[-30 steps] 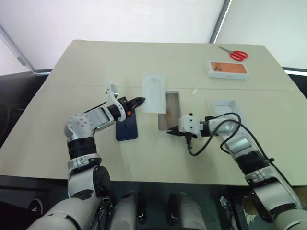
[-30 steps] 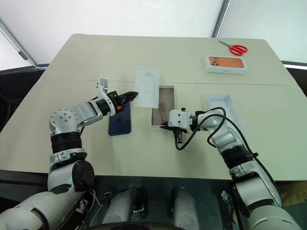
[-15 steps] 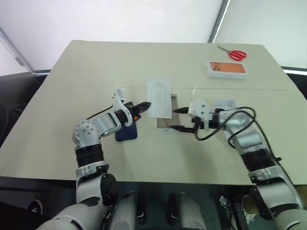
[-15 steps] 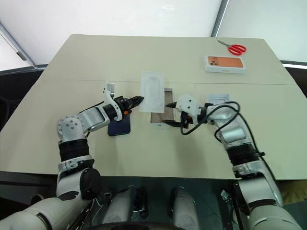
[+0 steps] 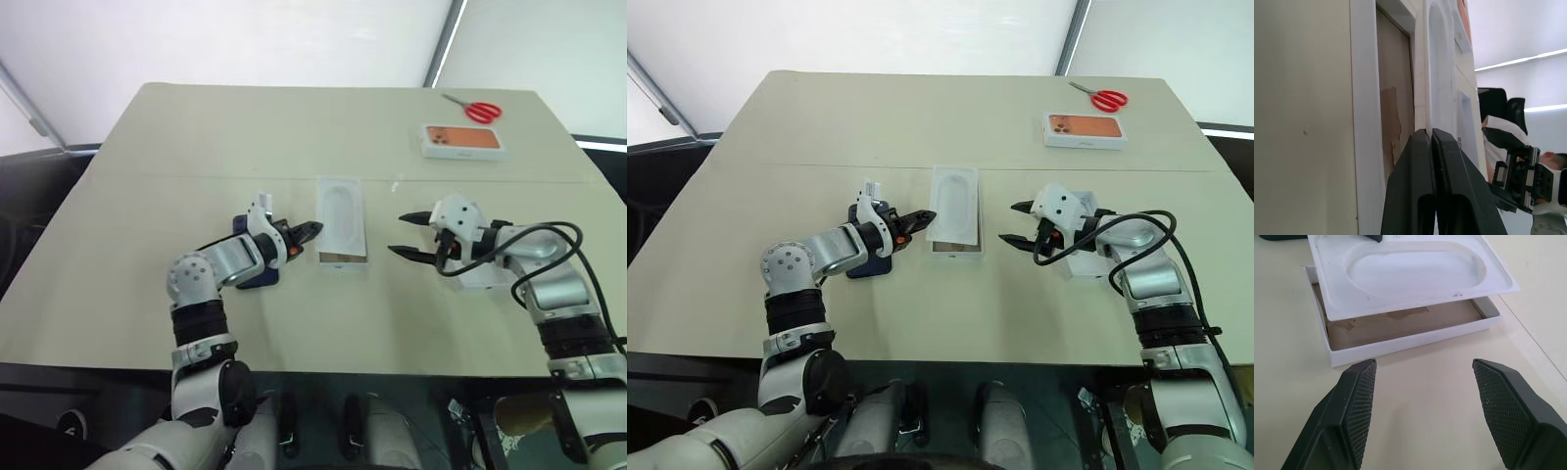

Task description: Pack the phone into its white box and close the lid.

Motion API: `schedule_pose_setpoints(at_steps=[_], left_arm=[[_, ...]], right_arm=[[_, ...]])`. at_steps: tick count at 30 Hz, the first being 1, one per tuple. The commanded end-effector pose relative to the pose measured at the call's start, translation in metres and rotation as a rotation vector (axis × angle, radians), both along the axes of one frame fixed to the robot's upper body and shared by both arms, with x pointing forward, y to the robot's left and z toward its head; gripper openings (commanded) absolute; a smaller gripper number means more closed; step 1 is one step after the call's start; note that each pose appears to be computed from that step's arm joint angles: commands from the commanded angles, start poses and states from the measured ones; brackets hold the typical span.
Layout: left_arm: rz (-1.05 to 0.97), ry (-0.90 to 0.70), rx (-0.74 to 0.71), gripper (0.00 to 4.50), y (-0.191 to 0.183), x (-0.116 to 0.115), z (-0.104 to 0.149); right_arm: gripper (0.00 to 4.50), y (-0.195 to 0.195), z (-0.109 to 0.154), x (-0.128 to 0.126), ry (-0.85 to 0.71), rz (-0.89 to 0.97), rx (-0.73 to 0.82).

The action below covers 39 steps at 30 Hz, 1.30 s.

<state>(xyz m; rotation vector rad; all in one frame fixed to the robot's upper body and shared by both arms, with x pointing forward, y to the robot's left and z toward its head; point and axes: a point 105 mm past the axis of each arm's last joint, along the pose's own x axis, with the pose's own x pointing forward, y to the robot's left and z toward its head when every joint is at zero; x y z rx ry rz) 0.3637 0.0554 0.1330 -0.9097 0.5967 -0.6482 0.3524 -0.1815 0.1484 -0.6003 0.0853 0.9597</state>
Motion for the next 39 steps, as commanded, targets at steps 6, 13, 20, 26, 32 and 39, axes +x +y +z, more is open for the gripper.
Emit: schedule_pose_setpoints(at_steps=[6, 13, 20, 26, 32, 39], left_arm=[[-0.025, -0.032, 0.002, 0.65, -0.007, -0.004, 0.006], [-0.027, -0.05, 0.015, 4.04, -0.009, -0.007, 0.008], [-0.047, -0.123, 0.054, 4.04, -0.003, -0.008, 0.018], [-0.059, -0.25, 0.078, 4.04, 0.009, -0.006, 0.04], [0.012, -0.385, 0.174, 4.11, 0.045, 0.004, 0.053], [0.079, -0.369, 0.206, 4.11, 0.083, 0.007, 0.046]], right_arm=[[3.3, -0.001, 0.012, 0.003, -0.057, -0.006, 0.006], [3.3, 0.002, 0.012, 0.004, -0.061, -0.004, 0.008], [3.3, 0.013, 0.021, 0.009, -0.068, 0.003, 0.064], [3.3, 0.039, 0.032, 0.012, -0.043, 0.025, 0.19], [0.84, 0.063, 0.026, 0.02, -0.046, 0.006, 0.204], [0.02, 0.099, -0.005, 0.032, -0.073, -0.02, 0.063]])
